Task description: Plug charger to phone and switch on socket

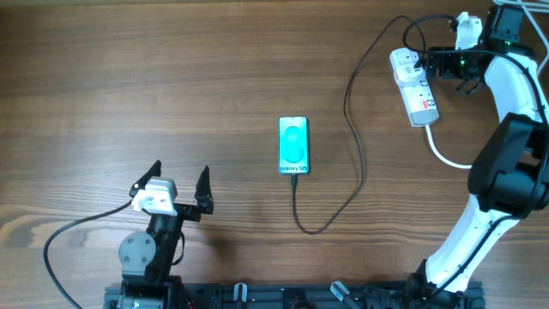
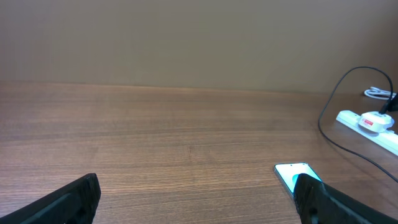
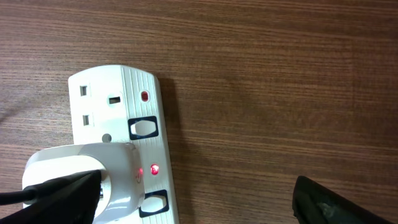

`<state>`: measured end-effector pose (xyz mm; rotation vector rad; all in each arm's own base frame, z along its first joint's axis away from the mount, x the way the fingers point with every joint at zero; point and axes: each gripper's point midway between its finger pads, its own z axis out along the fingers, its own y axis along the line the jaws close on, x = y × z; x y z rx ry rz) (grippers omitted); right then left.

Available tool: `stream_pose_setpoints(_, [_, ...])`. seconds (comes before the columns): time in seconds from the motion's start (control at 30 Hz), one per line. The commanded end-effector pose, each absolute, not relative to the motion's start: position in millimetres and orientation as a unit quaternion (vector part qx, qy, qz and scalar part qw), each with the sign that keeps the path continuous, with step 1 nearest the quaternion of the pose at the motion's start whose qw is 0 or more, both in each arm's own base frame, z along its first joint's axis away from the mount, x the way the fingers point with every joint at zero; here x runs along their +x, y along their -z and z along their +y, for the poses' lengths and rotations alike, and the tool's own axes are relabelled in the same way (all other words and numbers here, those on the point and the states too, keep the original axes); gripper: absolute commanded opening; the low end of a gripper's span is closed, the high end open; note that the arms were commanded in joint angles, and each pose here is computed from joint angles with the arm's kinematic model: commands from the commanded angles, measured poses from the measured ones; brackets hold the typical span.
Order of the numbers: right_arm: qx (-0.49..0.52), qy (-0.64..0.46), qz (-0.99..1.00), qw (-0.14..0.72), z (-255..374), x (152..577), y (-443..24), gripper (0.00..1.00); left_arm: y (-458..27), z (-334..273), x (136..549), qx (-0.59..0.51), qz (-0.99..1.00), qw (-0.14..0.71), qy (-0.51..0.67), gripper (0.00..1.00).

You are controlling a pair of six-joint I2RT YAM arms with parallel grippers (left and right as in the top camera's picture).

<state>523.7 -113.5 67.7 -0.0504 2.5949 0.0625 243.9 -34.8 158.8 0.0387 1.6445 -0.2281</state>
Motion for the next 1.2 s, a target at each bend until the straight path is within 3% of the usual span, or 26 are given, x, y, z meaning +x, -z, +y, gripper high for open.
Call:
stream_pose_setpoints(0.0, [-0.023,-0.026,0.957,0.289,-110.0,529.3,-85.2,1.0,-157.4,-34.6,243.6,0.013,0.732,0.673,0.104,1.0])
stream_pose_setpoints(0.8, [-0.023,-0.025,0.956,0.292,-111.3,528.4,-88.9,1.0,-157.5,-34.6,243.7,0.013,0.732,0.674,0.104,1.0])
stream_pose_setpoints(1.0, [-0.031,-0.001,0.929,0.368,-110.4,525.2,-176.0,1.0,-157.5,-34.6,243.7,0.013,0.732,0.674,0.104,1.0])
stream_pose_setpoints(1.17, [-0.044,0.036,0.874,0.482,-101.1,492.1,-309.3,1.0,-157.5,-34.6,243.7,0.013,0.732,0.674,0.104,1.0])
